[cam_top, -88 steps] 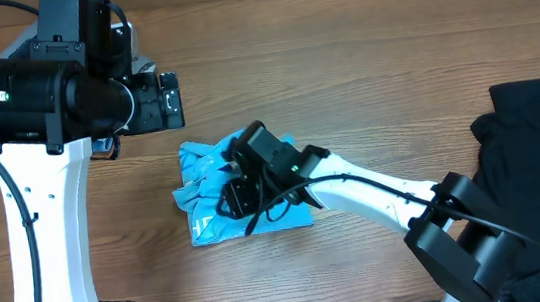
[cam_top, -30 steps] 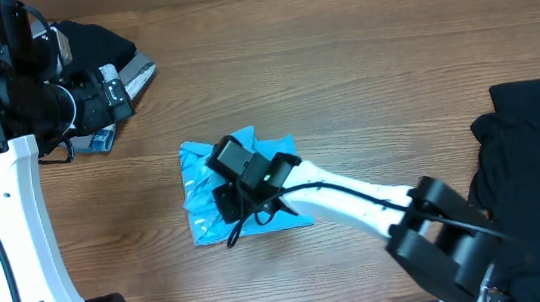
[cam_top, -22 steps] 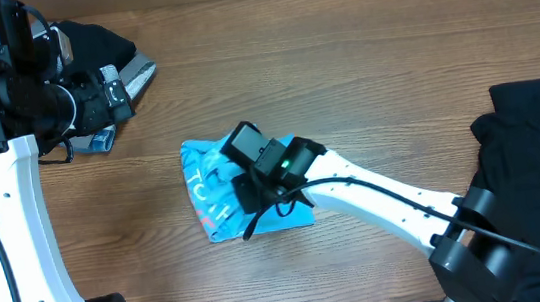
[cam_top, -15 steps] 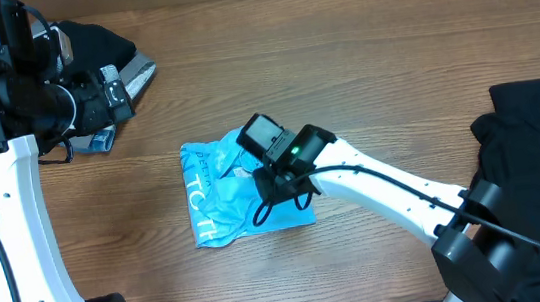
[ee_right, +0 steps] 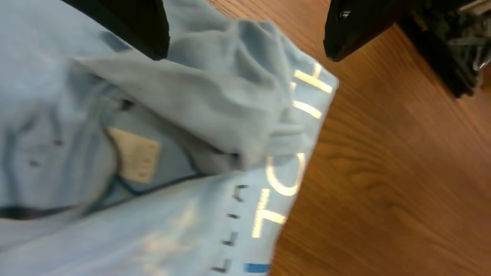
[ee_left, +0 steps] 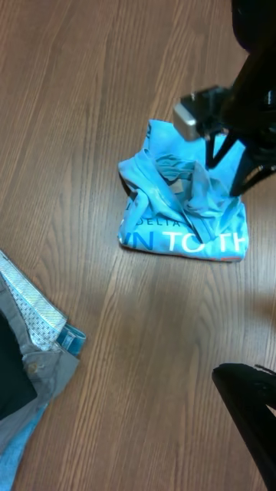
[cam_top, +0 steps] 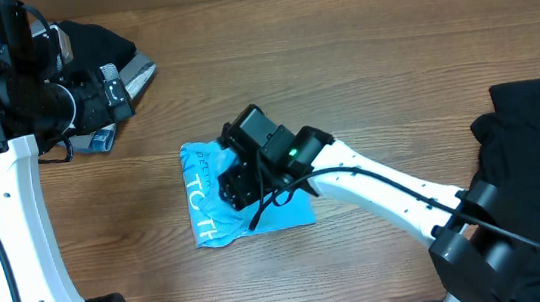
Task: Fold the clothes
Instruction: 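Grasp the bundle's top layer with the right gripper and pull it right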
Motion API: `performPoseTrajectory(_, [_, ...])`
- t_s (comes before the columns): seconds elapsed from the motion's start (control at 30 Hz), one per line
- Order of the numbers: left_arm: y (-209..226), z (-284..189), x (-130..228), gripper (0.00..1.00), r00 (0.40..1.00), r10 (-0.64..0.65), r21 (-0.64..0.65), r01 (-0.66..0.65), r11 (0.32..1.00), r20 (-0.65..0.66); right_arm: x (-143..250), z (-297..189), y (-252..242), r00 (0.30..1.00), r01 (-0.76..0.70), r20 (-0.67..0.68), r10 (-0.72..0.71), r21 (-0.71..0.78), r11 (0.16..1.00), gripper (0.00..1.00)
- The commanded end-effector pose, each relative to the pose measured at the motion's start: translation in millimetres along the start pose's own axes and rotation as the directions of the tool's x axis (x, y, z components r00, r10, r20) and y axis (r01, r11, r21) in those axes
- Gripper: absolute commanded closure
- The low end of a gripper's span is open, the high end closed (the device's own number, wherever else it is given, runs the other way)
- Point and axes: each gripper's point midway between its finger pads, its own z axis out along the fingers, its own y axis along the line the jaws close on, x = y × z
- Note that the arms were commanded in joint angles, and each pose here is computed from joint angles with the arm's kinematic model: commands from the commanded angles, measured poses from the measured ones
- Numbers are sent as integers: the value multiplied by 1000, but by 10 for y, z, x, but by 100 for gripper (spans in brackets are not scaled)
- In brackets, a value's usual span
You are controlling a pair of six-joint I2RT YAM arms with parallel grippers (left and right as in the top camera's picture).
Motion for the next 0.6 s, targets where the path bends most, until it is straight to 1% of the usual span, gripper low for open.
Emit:
performPoseTrajectory(0.0, [-16,-110,-30,0,999,28,11,-28,1000,40,113,274,-20,999,-7,-53,7,11,1000,31])
performPoseTrajectory(0.03, [-15,-110,-28,0,999,28,11,-28,1000,40,134,343,-62,998,-23,-62,24,27,999,32])
performPoseTrajectory(0.07, [-16,-110,-27,0,999,27,11,-28,1000,39,148,397,-93,997,-31,-69,34,35,999,38])
performPoseTrajectory(0.1, [-16,-110,-25,0,999,27,12,-28,1000,38,170,450,-125,996,-35,-79,38,43,998,55])
performPoseTrajectory(0.17, [-15,-110,-21,0,999,27,11,-28,1000,36,178,481,-182,995,-41,-83,46,59,997,81])
performPoseTrajectory(0.23, [-16,-109,-8,0,999,27,12,-27,1000,31,135,421,-275,996,-55,-70,62,90,994,96])
performPoseTrajectory(0.43, [-14,-109,-10,0,999,27,11,-27,1000,32,-5,14,-541,994,-105,-21,109,151,983,96])
performPoseTrajectory(0.57, [-16,-109,-17,0,999,28,12,-28,1000,35,54,-168,-758,988,-139,-39,150,198,970,96])
